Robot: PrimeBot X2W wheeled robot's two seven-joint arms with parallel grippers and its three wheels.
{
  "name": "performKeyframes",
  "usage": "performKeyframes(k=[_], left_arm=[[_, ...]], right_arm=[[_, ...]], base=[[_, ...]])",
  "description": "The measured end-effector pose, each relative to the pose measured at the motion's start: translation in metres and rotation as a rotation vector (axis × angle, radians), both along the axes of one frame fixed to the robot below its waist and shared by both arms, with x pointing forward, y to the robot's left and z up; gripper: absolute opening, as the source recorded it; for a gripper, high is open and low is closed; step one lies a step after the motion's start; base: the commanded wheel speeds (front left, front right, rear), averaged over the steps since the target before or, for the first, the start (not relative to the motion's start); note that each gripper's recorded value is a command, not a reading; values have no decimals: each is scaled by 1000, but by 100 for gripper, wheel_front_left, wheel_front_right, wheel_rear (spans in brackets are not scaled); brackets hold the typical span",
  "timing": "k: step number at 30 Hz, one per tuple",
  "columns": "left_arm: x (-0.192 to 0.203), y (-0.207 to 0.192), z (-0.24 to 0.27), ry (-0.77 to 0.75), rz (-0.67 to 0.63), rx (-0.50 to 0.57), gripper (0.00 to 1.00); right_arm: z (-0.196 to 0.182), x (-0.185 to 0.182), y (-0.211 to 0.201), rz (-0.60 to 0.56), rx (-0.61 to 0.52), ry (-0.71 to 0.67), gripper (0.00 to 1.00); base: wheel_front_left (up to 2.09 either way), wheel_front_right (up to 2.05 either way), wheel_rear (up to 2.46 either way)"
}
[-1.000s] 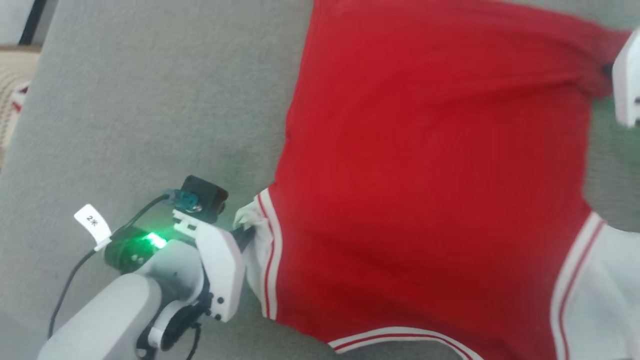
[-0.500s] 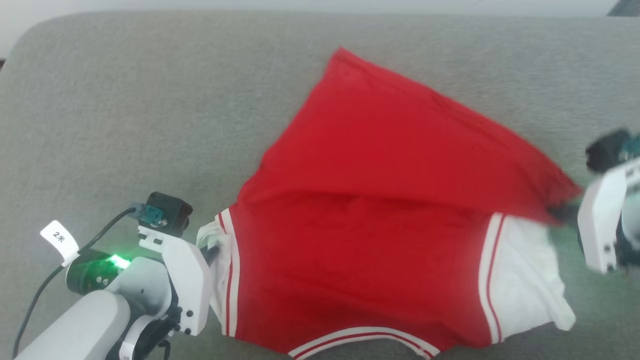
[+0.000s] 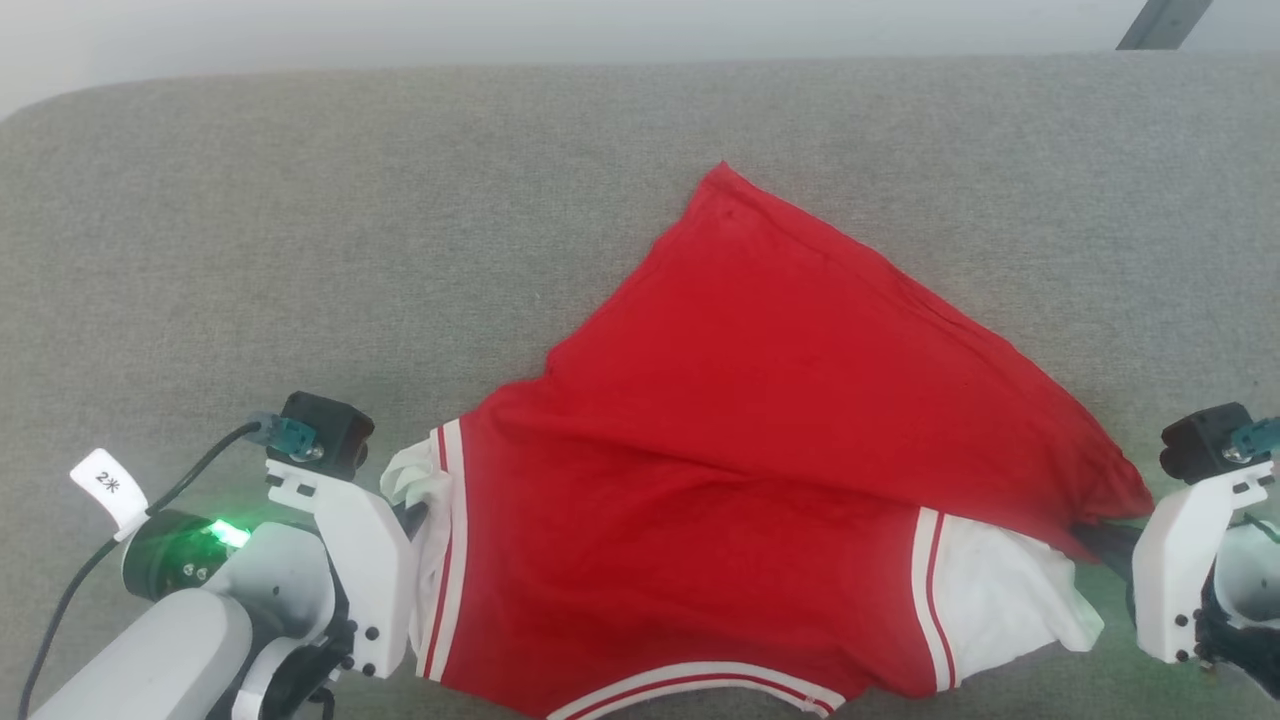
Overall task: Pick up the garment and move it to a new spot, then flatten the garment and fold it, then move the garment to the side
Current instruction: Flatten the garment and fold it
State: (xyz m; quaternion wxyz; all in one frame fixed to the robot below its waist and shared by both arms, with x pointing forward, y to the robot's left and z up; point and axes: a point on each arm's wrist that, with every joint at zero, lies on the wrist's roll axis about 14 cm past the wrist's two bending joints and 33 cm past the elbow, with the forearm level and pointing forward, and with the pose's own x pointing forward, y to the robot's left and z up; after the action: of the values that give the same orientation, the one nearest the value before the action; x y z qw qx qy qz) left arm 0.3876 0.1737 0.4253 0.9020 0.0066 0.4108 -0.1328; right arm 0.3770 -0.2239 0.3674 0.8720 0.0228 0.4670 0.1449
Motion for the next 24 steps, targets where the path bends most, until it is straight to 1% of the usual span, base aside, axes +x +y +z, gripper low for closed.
performKeyframes(k=[5,7,11,15,19,22,24], left_arm=[[-2,-2,1,0,-1,-10,0],[-3,-3,2,-3,-1,-14,0],[-6,-4,2,-3,-2,-20,0],[-9,-7,2,-1,-1,-33,0],[-7,-6,2,-6,5,-35,0],[-6,-6,1,-9,6,-36,0],[-6,-7,0,-9,4,-35,0]], right_arm=[[13,9,7,16,3,-57,100],[26,19,7,12,6,-106,100],[63,44,18,55,0,-242,100],[97,73,46,128,8,-377,100],[120,105,77,205,14,-486,100],[131,131,101,259,23,-551,100],[130,148,116,287,28,-557,100]], base=[[0,0,0],[0,0,0],[0,0,0],[0,0,0],[0,0,0],[0,0,0],[0,0,0]])
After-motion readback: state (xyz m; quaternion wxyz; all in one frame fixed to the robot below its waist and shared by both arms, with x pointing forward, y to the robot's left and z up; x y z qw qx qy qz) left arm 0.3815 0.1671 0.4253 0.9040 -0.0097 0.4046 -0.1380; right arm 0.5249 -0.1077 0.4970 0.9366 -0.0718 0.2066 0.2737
